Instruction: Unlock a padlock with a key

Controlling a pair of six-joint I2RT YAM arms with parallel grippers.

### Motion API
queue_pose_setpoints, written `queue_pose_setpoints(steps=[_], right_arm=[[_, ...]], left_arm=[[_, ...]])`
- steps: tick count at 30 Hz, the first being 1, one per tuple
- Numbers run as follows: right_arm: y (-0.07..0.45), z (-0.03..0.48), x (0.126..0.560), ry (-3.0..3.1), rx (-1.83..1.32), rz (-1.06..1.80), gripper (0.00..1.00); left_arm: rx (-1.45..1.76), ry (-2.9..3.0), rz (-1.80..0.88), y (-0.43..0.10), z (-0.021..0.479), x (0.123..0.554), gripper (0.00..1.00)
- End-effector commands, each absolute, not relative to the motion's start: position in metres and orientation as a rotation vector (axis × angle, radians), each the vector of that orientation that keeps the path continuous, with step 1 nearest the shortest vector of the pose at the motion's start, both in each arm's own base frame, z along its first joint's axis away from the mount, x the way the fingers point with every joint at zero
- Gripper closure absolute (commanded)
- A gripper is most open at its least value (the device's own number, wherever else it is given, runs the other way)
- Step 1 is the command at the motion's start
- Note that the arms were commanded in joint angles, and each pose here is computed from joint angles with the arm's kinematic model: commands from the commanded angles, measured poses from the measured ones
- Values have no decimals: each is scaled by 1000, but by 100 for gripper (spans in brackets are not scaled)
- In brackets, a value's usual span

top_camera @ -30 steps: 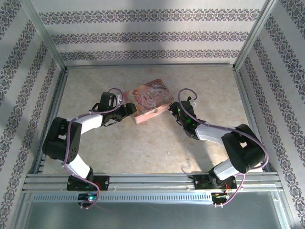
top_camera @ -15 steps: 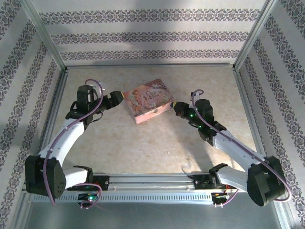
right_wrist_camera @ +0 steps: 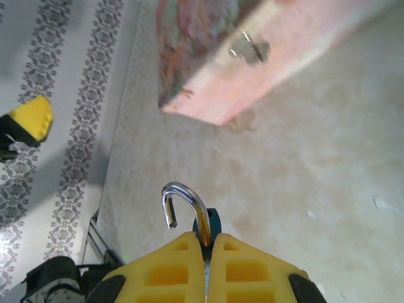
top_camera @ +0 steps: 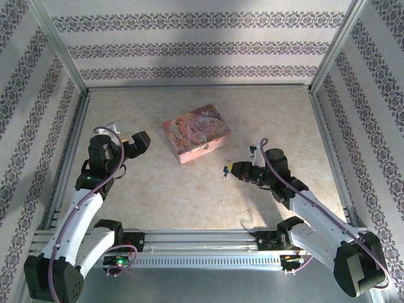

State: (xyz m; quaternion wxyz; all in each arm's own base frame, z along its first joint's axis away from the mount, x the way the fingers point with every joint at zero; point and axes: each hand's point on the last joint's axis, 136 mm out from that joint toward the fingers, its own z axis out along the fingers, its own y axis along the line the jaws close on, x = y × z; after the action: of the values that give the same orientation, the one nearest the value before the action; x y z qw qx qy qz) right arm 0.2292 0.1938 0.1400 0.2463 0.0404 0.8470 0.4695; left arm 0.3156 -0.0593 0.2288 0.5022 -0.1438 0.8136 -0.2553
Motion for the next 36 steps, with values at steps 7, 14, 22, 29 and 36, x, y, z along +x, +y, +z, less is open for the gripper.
queue_pose_setpoints(steps=[7,14,22,29,36], right_arm=[[200,88,195,2522,191,1367,100],[205,62,186,2633,217,1351,100],[209,44,184,2717,241,1317,100],[209,32,183,2766,273,1300,100],[207,33,185,2756,283,1281,86]], left_arm=[[-407,1920,-521,-39,227,318,0],[-422,1909,-492,-34,230,319,0],[-434,1909,-487,-32,228,320,0],[-433,1913,-486,-32,227,321,0],[-430,1908,-482,-32,230,323,0]])
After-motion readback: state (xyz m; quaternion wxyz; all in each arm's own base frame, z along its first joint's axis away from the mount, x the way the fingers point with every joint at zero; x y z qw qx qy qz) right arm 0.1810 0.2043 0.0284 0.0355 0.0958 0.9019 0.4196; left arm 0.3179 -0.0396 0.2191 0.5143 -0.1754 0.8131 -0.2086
